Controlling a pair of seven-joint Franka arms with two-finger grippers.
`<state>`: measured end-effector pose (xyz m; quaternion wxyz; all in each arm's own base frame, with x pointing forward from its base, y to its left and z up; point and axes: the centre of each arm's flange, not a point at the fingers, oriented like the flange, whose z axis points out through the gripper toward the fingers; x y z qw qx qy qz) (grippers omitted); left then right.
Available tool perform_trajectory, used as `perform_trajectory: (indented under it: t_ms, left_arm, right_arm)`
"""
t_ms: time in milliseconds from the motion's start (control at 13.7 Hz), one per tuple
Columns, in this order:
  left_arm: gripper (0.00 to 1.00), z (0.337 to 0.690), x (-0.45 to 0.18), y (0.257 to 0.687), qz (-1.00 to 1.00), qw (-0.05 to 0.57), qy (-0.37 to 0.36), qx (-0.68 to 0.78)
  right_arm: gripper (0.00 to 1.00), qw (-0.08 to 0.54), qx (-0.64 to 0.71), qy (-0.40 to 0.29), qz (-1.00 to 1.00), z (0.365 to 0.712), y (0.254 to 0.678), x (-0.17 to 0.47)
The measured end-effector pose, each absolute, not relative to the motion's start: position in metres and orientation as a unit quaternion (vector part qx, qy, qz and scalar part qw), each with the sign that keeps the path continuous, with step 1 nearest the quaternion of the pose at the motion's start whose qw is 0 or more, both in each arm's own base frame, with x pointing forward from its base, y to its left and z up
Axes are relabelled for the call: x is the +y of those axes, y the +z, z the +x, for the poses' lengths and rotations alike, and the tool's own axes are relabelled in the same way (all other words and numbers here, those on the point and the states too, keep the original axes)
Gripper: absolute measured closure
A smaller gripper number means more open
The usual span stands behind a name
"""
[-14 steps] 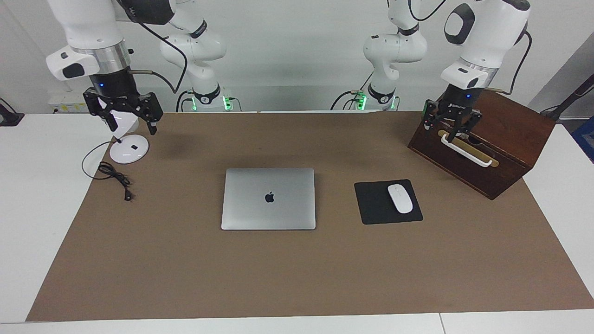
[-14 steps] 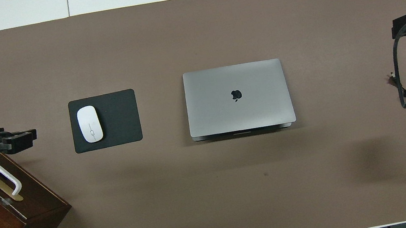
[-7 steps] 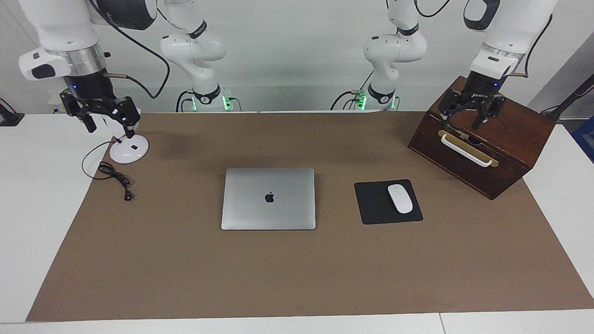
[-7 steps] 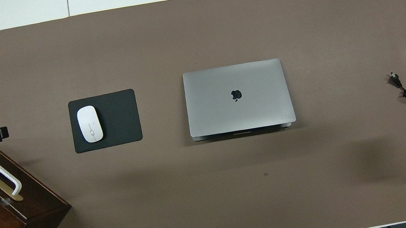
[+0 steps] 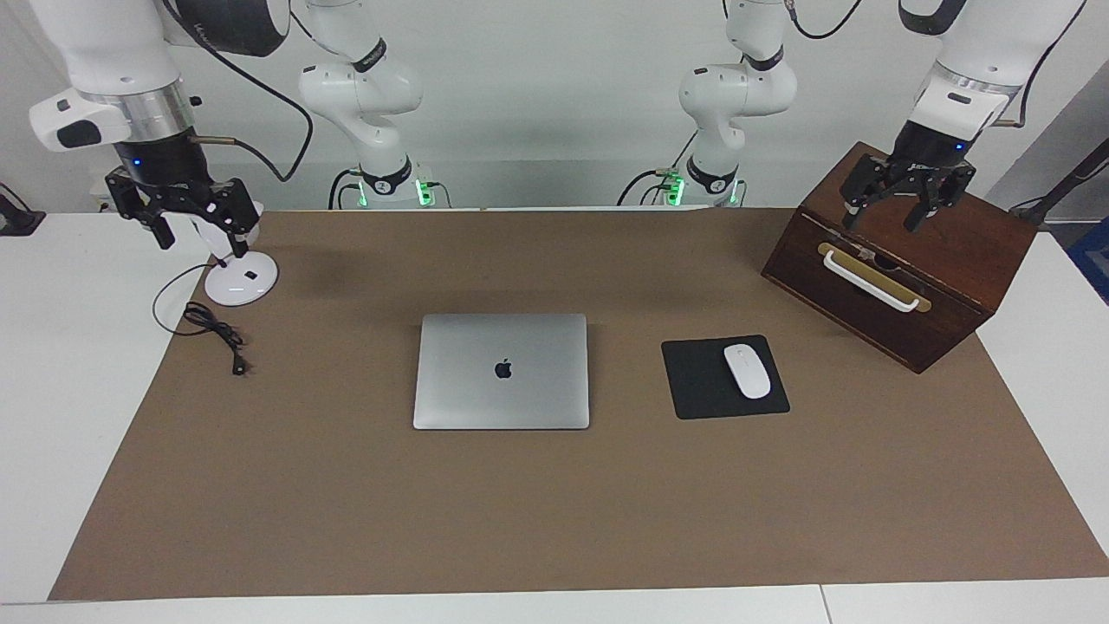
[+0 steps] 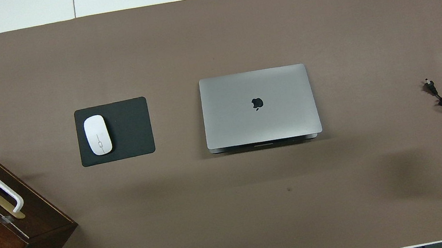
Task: Close laptop with both arms
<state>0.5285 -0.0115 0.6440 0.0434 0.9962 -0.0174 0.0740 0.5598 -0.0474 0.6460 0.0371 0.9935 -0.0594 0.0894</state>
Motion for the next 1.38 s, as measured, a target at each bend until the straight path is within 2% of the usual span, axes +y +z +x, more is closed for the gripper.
perform_trajectory:
  t_ms: [437, 1385]
  left_arm:
    - [0.0, 0.52, -0.014, 0.637, 0.999, 0.019, 0.031, -0.02]
    - [0.0, 0.517, -0.014, 0.639, 0.999, 0.017, 0.022, -0.019]
  right_arm:
    - [0.0, 0.026, -0.052, 0.047, 0.997, 0.552, 0.637, -0.036]
    - [0.0, 0.023, -0.039, -0.022, 0.999, 0.534, 0.629, -0.018]
